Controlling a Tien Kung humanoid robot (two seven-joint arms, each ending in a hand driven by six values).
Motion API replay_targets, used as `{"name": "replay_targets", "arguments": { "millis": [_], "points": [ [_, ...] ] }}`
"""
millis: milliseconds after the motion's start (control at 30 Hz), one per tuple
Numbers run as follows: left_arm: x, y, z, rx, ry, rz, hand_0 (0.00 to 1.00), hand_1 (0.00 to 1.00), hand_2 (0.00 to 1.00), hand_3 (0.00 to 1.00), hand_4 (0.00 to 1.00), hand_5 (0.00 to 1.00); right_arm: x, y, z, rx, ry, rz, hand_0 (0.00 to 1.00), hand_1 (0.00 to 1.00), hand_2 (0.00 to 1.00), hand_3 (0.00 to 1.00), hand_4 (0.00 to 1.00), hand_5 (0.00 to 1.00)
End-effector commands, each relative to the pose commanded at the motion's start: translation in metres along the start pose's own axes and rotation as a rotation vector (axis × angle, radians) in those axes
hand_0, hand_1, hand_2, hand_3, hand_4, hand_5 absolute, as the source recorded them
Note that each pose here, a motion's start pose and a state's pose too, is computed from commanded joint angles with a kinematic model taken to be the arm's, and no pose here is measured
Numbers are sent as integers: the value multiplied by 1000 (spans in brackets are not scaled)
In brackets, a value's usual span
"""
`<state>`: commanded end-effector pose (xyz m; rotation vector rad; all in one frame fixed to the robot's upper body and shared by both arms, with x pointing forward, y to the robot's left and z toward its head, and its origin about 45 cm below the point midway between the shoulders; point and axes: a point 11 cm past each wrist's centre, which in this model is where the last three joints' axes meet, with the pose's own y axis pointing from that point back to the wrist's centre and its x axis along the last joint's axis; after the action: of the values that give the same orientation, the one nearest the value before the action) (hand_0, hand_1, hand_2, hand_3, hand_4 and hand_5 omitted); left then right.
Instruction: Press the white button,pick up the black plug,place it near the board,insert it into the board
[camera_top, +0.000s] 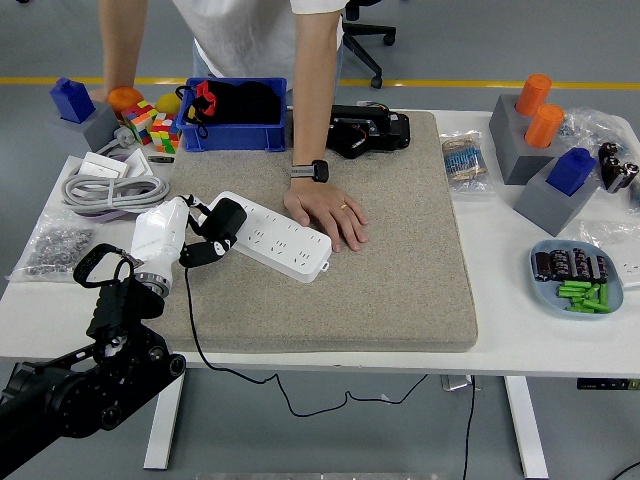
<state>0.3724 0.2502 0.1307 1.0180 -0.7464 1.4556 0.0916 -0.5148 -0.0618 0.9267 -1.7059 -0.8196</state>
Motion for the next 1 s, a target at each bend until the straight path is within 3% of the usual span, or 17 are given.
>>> {"name": "replay_targets", "arguments": {
  "millis": [133,167,333,367,533,567,733,767,933,967,1000],
  "points": [
    [-1,0,0,1,-2,-6,235,294,340,552,802,2,0,0,0,0,1,0,615,586,578,579,640,370],
    [-1,0,0,0,-2,-7,277,397,386,563,998,203,0,0,0,0,0,0,615,586,578,579,640,369],
    [-2,0,0,12,1,-18,277,397,386,563,998,203,0,0,0,1,-2,0,615,586,578,579,640,369],
    [-2,0,0,14,1,-20,464,557,491,633,998,238,0,0,0,1,-3,-1,615,586,578,579,640,368],
    [-3,1,-1,24,-9,-24,464,557,491,633,998,238,0,0,0,0,-3,-1,615,586,578,579,640,368],
    [-3,1,-1,24,-9,-24,764,794,668,746,998,256,0,0,0,0,-3,-1,615,586,578,579,640,367],
    [-2,1,0,22,-5,-20,764,794,668,746,998,256,-1,0,1,-2,-2,-2,615,586,578,579,640,367],
    [-3,2,0,21,-4,-20,900,946,905,903,998,350,0,0,1,-2,-2,-2,616,585,578,579,640,368],
    [-3,1,0,18,5,-24,900,946,905,903,998,350,0,0,1,-2,-1,-2,616,585,578,579,640,368],
    [-3,1,0,18,9,-27,956,998,998,998,998,543,0,0,1,-2,-2,-2,616,584,578,579,640,367],
    [-3,1,0,17,14,-31,956,998,998,998,998,543,-1,0,1,-2,-3,-2,616,584,578,579,640,367]
  ]
}}
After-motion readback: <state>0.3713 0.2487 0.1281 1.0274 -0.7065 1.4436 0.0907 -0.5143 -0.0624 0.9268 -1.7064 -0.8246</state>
